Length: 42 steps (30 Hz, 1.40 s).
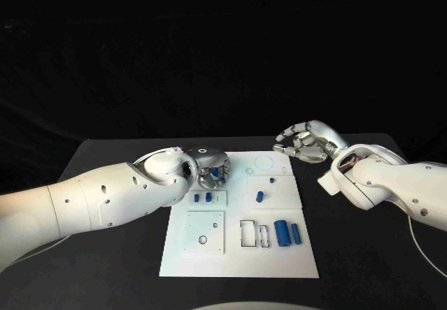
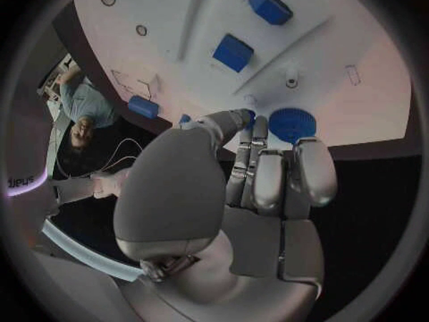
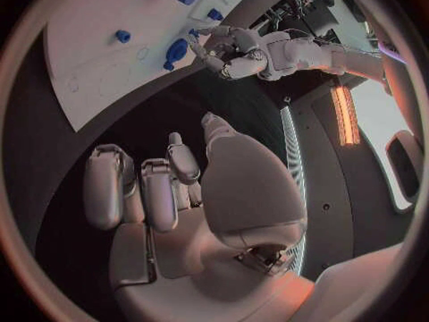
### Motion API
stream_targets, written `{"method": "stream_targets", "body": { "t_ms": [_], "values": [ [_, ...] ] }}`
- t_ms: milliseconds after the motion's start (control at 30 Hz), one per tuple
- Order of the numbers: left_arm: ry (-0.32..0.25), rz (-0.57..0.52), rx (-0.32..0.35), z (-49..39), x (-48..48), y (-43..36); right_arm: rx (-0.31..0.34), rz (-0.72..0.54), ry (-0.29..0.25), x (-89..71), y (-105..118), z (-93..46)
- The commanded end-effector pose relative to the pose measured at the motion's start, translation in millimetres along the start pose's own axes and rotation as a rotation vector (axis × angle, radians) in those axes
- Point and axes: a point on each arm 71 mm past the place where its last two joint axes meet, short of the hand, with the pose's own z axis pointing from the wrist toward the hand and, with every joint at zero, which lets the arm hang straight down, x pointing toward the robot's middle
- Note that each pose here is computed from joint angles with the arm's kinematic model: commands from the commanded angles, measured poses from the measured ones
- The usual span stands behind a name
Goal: Assemble the parts on the task board
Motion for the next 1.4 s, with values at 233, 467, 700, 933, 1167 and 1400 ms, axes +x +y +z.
{"method": "stream_targets", "body": {
  "t_ms": [233,467,700,933,1167,1400],
  "values": [
    [-0.051,-0.086,-0.006,-18.3,-15.7,6.7,-0.006,-0.01,0.003,0.6,-1,-0.5],
    [-0.022,-0.099,-0.037,-26.4,-13.8,17.3,-0.004,-0.011,0.003,0.4,-2,-0.8],
    [0.001,-0.106,-0.061,-28.2,-7.5,26.4,-0.003,-0.01,0.003,0.5,-2,-0.9],
    [0.023,-0.112,-0.073,-27.1,-0.2,30.4,-0.005,-0.011,0.004,1.0,-2,-0.9],
    [0.055,-0.106,-0.091,-26.3,3.9,33.6,-0.006,-0.011,0.004,1.2,-2,-1.0],
    [0.063,-0.101,-0.105,-27.0,5.0,37.2,-0.006,-0.012,0.003,1.0,-2,-1.2]
  ]
}}
